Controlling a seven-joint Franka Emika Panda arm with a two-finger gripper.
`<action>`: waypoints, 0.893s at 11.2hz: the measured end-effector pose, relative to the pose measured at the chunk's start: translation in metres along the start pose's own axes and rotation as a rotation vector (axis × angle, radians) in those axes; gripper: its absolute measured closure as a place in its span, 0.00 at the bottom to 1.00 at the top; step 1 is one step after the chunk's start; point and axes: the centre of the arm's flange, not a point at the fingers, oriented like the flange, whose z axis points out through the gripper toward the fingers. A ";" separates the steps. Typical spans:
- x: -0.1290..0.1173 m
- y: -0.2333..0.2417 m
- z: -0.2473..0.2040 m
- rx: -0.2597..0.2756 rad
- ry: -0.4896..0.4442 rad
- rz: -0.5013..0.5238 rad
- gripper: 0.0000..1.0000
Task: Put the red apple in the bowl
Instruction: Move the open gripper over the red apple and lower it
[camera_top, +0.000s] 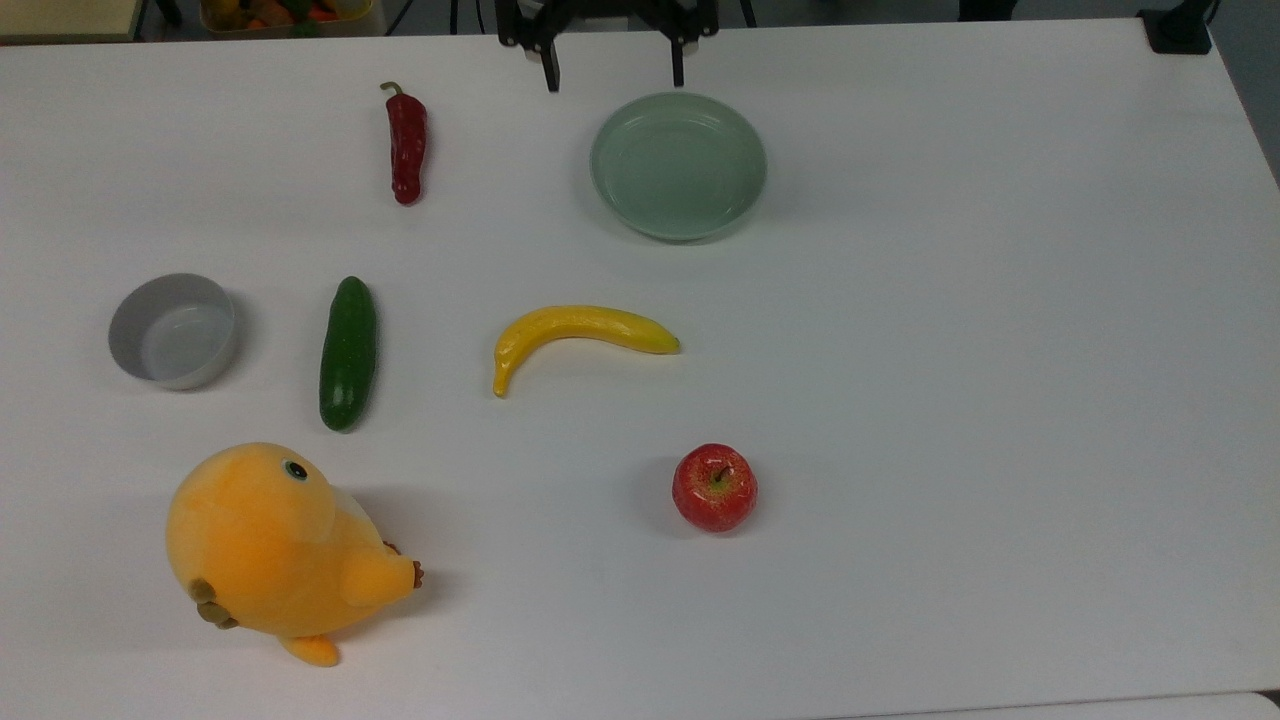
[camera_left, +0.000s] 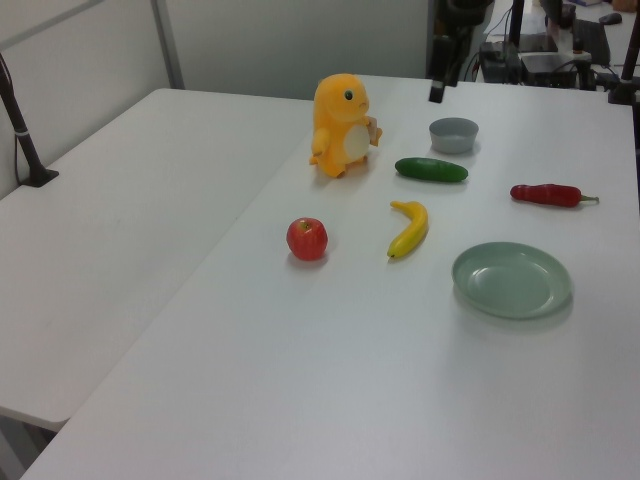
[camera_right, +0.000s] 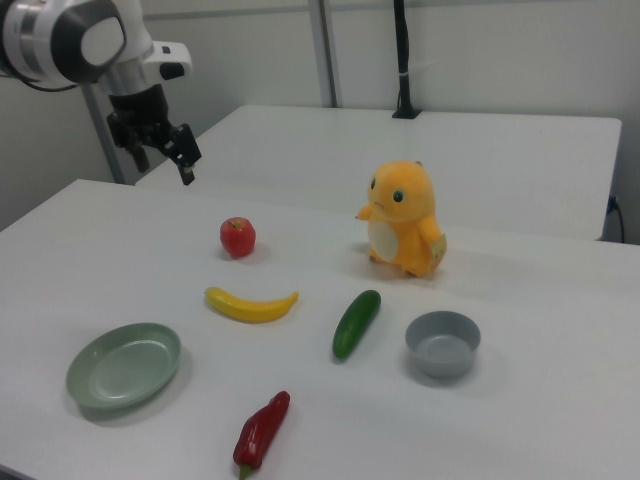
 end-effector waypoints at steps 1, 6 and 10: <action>0.011 -0.002 0.010 0.004 0.036 0.003 0.00; 0.085 -0.036 0.094 0.049 0.247 0.072 0.00; 0.104 -0.065 0.177 0.014 0.346 0.015 0.00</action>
